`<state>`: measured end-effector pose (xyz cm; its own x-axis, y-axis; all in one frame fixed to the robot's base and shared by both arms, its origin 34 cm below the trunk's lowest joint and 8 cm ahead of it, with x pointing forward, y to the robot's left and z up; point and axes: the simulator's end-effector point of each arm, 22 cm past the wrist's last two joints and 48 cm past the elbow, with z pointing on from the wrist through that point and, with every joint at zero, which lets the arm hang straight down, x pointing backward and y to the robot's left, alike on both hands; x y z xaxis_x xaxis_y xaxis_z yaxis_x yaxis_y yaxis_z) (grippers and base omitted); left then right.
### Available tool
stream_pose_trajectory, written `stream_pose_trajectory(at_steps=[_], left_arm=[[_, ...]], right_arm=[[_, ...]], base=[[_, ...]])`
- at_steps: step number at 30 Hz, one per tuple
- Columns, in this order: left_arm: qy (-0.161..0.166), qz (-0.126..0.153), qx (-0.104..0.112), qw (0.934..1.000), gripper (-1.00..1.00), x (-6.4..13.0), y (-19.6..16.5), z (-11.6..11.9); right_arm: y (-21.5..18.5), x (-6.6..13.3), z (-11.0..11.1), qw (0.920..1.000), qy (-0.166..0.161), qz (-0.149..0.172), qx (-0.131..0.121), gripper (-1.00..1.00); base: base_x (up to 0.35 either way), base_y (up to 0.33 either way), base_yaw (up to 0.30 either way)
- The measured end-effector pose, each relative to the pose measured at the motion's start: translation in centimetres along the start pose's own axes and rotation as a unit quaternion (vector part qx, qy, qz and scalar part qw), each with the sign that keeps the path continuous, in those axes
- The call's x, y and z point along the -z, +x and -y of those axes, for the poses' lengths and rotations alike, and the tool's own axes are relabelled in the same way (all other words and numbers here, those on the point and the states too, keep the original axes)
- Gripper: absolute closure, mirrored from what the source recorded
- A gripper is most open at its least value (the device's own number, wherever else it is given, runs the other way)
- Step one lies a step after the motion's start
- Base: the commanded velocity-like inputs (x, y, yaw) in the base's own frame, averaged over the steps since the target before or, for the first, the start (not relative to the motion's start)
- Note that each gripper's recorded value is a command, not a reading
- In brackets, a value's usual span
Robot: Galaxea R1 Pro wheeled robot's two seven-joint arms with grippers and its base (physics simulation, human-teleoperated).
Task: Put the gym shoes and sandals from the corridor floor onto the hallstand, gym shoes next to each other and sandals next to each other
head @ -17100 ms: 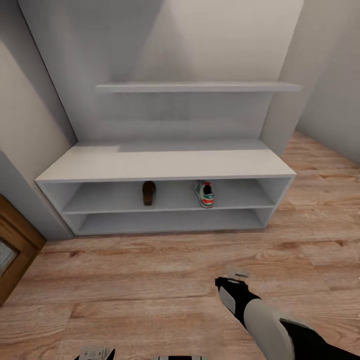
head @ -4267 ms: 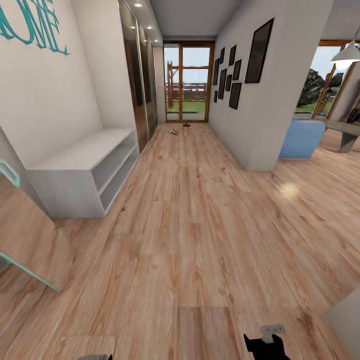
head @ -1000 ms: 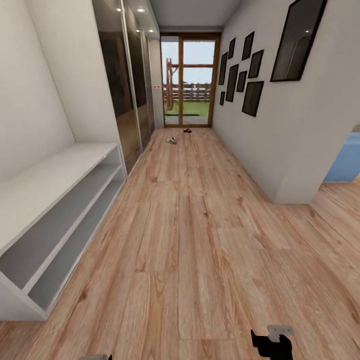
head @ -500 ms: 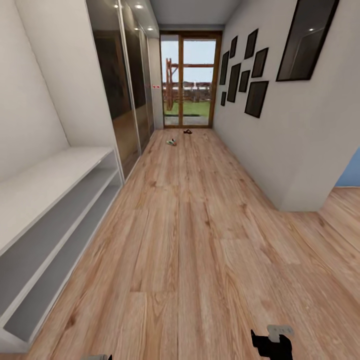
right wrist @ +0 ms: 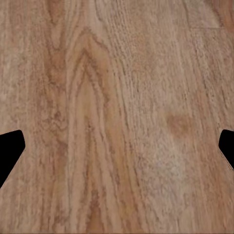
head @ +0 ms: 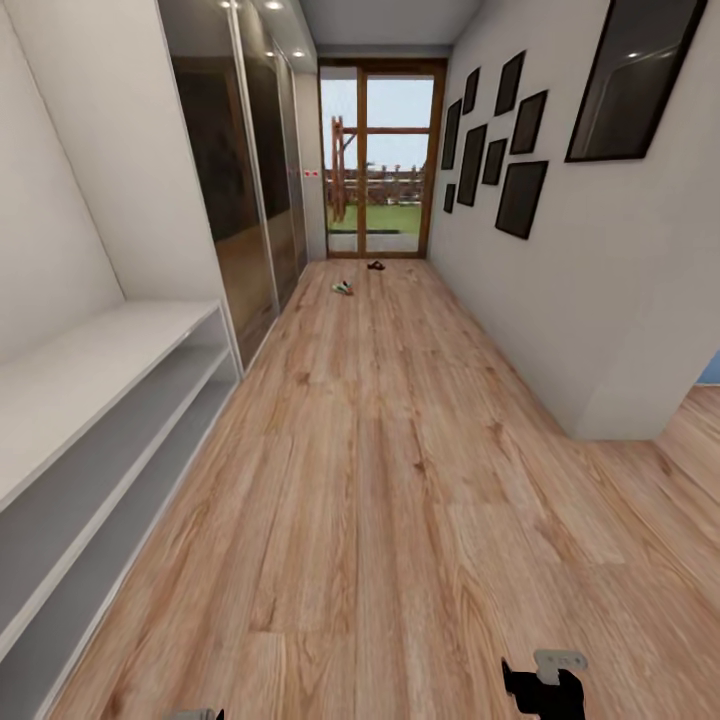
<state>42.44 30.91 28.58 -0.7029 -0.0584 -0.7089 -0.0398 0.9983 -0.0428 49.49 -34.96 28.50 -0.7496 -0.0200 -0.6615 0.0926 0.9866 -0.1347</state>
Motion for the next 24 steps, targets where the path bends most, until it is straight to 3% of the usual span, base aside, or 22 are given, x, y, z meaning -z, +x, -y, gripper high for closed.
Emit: stream_pose_trajectory(at_steps=[24], left_arm=[[0.0, 0.0, 0.0, 1.0, -1.0, 0.0, 0.01, 0.02]], right_arm=[[0.0, 0.0, -0.06, 1.0, 0.0, 0.0, 0.0, -1.0]], base=[[0.338, 0.0, 0.0]])
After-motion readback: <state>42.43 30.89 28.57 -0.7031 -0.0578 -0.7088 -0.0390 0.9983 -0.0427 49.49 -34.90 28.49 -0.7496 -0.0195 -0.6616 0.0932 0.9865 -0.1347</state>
